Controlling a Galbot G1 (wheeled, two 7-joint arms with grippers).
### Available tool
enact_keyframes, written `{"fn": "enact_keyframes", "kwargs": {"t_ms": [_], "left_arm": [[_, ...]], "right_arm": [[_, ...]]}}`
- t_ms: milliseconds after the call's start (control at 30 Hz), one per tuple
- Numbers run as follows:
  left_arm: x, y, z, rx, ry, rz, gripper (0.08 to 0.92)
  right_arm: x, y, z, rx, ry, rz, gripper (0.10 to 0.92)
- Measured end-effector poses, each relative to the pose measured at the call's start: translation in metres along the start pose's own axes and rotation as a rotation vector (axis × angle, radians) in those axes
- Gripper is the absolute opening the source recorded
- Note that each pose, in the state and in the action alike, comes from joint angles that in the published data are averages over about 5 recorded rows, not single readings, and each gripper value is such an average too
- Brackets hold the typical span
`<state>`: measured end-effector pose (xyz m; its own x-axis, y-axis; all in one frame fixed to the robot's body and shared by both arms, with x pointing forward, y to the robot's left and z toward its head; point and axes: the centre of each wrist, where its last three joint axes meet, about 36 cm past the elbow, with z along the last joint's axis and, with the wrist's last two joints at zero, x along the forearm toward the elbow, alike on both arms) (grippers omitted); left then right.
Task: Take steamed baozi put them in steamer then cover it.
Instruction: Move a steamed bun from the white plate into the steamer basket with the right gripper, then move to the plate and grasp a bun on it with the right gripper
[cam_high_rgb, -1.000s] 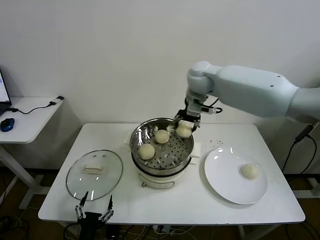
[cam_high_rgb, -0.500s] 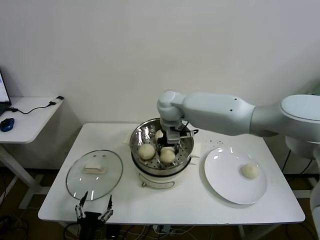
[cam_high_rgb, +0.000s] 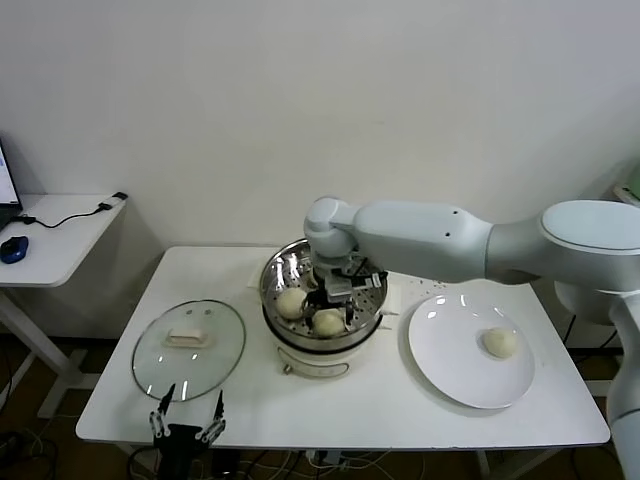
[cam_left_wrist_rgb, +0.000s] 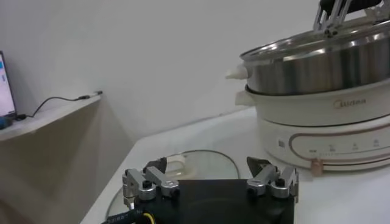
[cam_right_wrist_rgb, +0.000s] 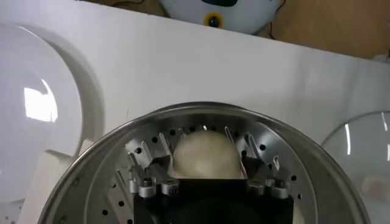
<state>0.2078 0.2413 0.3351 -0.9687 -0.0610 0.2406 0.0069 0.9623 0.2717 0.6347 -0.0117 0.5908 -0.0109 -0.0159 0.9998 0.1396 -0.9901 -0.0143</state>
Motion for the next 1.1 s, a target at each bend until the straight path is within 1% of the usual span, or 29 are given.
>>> {"fn": "enact_keyframes", "kwargs": {"t_ms": [300, 400, 500, 633, 833, 967, 1100], "left_arm": [[-0.002, -0.003, 0.000, 0.003, -0.001, 0.005, 0.823], [-0.002, -0.004, -0.001, 0.001, -0.004, 0.006, 0.823], [-0.002, -0.005, -0.003, 0.000, -0.010, 0.007, 0.823], [-0.002, -0.006, -0.005, 0.002, -0.016, 0.010, 0.823], [-0.001, -0.007, -0.008, 0.006, -0.026, 0.010, 0.823], [0.001, -0.006, -0.009, 0.005, -0.028, 0.008, 0.823], [0.003, -0.005, -0.010, 0.002, -0.028, 0.005, 0.823]], "right_arm": [[0.025, 0.016, 0.012, -0.028, 0.037, 0.022, 0.823], [0.038, 0.029, 0.018, -0.078, 0.054, 0.043, 0.823], [0.052, 0.052, 0.023, -0.170, 0.074, 0.075, 0.823], [0.069, 0.095, 0.025, -0.368, 0.107, 0.140, 0.823], [0.082, 0.173, 0.018, -0.784, 0.146, 0.274, 0.823], [0.080, 0.227, 0.008, -1.066, 0.151, 0.338, 0.823], [0.066, 0.279, -0.006, -1.299, 0.130, 0.366, 0.823]]}}
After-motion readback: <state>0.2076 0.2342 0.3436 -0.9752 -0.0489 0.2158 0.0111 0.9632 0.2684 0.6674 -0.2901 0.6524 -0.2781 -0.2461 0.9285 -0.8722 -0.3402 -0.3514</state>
